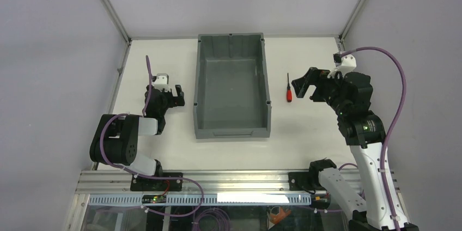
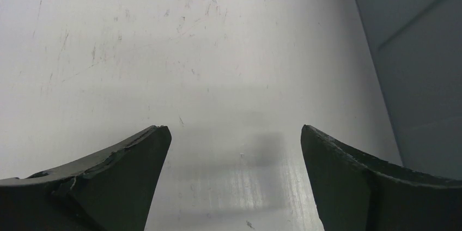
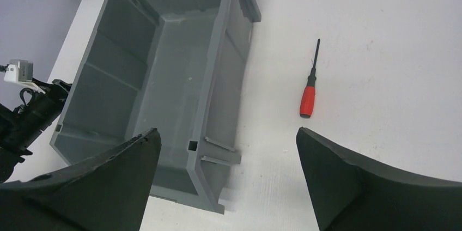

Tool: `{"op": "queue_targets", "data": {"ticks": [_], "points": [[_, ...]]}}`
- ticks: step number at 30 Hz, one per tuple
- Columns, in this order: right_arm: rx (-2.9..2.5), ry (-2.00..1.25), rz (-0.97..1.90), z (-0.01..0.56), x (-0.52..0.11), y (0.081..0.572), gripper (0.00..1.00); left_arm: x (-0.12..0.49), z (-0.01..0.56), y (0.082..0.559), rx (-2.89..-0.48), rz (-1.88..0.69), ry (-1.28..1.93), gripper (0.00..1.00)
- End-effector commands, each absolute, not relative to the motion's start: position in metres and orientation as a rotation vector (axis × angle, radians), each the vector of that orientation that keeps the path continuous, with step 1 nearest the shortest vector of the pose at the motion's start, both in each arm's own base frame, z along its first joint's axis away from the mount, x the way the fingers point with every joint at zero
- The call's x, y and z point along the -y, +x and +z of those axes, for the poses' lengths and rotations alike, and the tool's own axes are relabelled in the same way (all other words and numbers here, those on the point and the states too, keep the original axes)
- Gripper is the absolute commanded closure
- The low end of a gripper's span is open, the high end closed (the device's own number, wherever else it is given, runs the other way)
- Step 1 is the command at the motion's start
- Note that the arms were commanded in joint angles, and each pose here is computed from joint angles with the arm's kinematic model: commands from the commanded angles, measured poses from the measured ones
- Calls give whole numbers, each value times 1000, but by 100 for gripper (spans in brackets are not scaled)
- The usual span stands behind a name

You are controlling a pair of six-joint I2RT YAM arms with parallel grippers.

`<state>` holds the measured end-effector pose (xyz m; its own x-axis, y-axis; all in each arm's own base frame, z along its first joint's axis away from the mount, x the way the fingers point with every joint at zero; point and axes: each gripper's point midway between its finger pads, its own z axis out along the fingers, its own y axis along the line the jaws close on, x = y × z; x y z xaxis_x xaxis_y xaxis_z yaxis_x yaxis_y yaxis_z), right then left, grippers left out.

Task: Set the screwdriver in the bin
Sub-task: Pick up the screwdriver from the center of the board.

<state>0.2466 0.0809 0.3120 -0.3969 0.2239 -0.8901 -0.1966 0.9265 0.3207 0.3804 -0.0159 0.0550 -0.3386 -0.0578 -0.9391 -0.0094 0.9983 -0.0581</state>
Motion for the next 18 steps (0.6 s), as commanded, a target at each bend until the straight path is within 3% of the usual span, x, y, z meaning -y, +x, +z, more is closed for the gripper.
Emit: {"op": "queue_targets", "data": {"ticks": [1, 18], "points": [[-1884, 10, 439, 326, -78, 247, 1, 16, 79, 394, -1827, -49, -20, 1], [-1882, -25, 418, 347, -78, 251, 1, 16, 79, 394, -1828, -50, -20, 1]]}}
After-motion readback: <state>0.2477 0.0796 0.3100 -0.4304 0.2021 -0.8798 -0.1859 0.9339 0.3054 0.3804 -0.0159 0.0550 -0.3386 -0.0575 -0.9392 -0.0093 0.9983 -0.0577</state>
